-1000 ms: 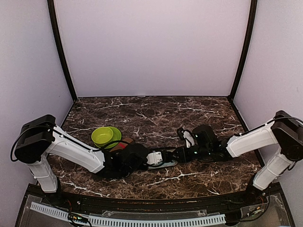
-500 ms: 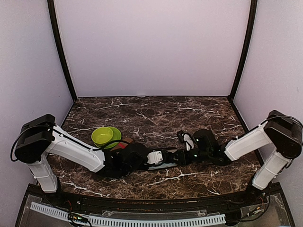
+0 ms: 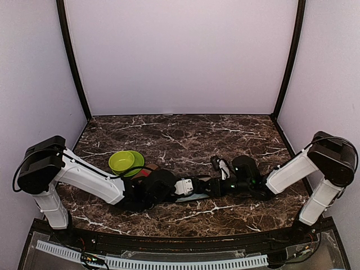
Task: Organize the sunglasses
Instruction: Adjust the sunglasses and the sunglasses case.
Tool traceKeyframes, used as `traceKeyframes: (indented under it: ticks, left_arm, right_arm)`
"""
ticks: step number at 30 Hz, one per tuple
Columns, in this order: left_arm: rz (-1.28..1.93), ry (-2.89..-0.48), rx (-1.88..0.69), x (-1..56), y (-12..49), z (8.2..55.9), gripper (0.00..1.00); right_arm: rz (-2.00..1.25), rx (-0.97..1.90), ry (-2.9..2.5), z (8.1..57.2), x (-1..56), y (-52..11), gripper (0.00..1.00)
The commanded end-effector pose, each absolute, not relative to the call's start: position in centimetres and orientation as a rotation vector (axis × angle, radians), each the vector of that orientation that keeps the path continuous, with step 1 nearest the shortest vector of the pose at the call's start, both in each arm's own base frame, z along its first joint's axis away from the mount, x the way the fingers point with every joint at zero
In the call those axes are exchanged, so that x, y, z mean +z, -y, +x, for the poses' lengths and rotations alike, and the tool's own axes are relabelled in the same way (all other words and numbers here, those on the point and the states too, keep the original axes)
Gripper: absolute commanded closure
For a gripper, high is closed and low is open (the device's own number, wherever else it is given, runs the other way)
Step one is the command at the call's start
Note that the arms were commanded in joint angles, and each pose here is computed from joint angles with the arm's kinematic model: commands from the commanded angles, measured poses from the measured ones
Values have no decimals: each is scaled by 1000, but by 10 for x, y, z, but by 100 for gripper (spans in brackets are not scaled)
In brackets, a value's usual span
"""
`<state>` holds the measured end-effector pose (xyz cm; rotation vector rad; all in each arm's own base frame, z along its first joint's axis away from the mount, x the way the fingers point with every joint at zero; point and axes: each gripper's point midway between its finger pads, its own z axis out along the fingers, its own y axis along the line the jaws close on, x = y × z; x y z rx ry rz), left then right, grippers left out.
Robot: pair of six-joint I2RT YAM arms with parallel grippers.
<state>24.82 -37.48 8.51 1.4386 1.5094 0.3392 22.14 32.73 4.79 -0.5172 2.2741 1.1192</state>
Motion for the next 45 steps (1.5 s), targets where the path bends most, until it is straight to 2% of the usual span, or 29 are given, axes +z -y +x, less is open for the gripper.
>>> traceKeyframes:
  ticks: [1,19,41,45]
  left_arm:
    - [1368,-1508,264,108,384,250,100]
    - [1357,-1517,280,109,381,255,100]
    - [1354,-1511,305,109,378,257,100]
    - [1349,-1511,305,111,378,257,100]
  right_arm:
    - [-520,1203,-2244,214,49,-335,47]
    - [-487,1276,-2213,202,66,-328,60]
    - [-409,1209,-2212,207,77,-313,62]
    - [-406,1130,-2241,212,74,-307,58]
